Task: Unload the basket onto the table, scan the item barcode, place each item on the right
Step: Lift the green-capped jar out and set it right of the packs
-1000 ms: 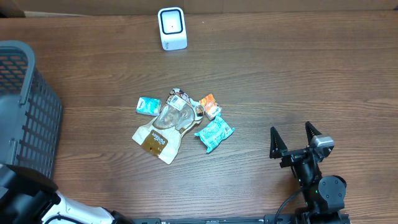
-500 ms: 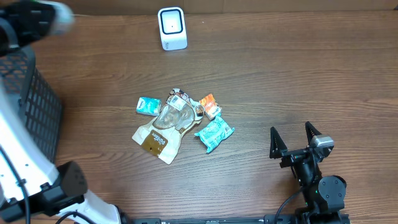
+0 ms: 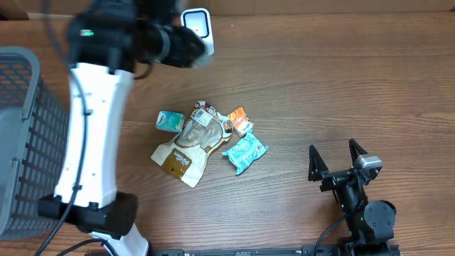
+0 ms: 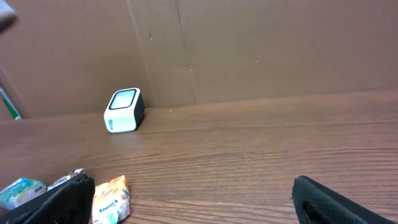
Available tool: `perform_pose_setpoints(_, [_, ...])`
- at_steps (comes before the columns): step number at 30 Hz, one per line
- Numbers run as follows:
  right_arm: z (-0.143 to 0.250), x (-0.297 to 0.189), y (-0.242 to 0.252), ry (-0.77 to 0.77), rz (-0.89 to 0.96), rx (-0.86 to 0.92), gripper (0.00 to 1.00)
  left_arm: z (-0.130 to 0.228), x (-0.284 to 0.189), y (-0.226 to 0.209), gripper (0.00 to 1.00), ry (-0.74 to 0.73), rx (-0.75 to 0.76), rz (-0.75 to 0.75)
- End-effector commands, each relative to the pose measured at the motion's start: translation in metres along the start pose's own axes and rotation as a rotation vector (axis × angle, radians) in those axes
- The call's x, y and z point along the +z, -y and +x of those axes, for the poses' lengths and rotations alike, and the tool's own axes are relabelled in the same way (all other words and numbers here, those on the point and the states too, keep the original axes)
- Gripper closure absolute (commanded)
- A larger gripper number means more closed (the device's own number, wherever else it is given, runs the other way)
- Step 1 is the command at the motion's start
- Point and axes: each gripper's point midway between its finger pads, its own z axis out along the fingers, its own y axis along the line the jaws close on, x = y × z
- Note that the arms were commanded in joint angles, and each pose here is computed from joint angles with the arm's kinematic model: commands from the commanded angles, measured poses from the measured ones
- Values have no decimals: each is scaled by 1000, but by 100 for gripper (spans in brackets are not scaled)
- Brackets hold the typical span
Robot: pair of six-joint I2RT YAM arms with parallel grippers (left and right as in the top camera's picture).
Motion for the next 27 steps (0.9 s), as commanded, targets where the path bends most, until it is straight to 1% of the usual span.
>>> perform_pose_setpoints(1, [2, 0, 3, 3, 12, 7, 0, 17, 44, 31, 63, -82, 93, 22])
perform_pose_setpoints(5, [2, 0, 3, 3, 12, 7, 0, 33, 96, 69, 63, -143, 162, 78])
perform_pose_setpoints(8, [2, 0, 3, 3, 12, 7, 0, 44, 127, 93, 63, -187, 195, 118])
perform_pose_setpoints(10, [2, 0, 3, 2, 12, 7, 0, 57, 155, 111, 64, -229, 223, 135])
perform_pose_setpoints(13, [2, 0, 3, 2, 12, 7, 0, 72, 182, 125, 64, -273, 250, 145])
perform_pose_setpoints(16, [2, 0, 3, 2, 12, 7, 0, 89, 206, 131, 64, -324, 266, 142])
perform_pose_setpoints(27, [2, 0, 3, 2, 12, 7, 0, 125, 247, 128, 63, -441, 266, 129])
